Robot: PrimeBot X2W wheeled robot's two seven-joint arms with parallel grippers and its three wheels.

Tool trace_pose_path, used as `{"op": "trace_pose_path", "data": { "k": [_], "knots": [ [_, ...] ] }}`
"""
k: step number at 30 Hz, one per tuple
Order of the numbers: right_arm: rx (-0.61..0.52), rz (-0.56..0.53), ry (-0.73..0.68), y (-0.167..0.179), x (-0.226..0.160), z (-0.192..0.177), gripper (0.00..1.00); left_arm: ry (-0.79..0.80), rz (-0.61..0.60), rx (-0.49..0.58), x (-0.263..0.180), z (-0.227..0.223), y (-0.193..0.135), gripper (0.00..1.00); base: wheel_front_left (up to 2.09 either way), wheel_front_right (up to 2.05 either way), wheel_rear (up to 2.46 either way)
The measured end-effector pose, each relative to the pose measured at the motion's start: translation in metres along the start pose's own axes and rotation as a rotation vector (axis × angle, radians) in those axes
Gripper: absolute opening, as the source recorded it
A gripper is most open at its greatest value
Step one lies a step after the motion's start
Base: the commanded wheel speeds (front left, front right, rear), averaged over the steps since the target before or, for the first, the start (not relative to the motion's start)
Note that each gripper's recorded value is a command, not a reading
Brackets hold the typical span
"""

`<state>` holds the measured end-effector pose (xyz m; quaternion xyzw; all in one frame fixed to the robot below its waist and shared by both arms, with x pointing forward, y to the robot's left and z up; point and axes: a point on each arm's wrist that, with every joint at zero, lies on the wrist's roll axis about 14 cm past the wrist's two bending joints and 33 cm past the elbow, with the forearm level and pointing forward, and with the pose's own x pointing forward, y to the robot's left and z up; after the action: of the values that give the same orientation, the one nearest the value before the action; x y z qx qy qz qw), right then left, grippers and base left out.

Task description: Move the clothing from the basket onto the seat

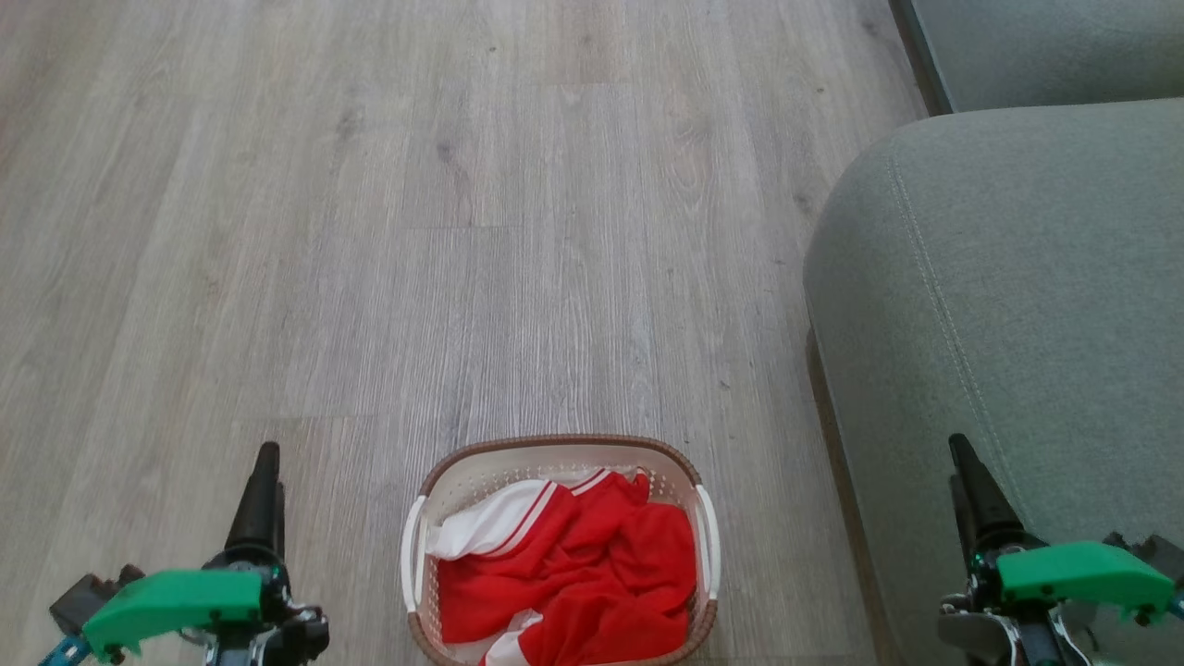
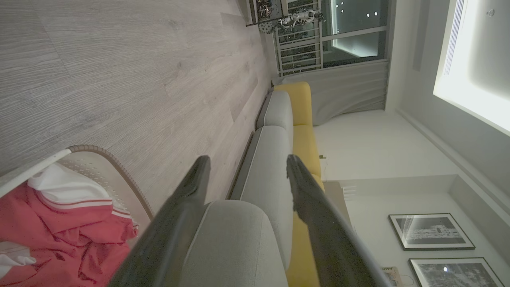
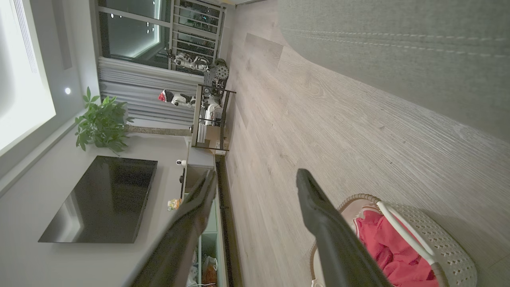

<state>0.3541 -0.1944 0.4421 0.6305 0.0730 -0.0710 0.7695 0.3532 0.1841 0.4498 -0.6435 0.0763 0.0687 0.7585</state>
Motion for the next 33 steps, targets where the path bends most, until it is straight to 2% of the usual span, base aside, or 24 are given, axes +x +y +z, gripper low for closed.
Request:
{"op": "trace_pose_path", "data": {
  "k": [15,33],
  "knots": [
    [-0.233,0.064,0.013,0.021,0.004,-0.010,1.00,-0.016,-0.017,0.268,0.000,-0.002,-0.013,1.00,0.00,0.00,0.00],
    [-0.471,0.105,0.037,0.029,0.006,-0.026,1.00,-0.035,-0.023,0.579,-0.006,-0.006,-0.018,1.00,0.00,0.00,0.00]
  ]
}}
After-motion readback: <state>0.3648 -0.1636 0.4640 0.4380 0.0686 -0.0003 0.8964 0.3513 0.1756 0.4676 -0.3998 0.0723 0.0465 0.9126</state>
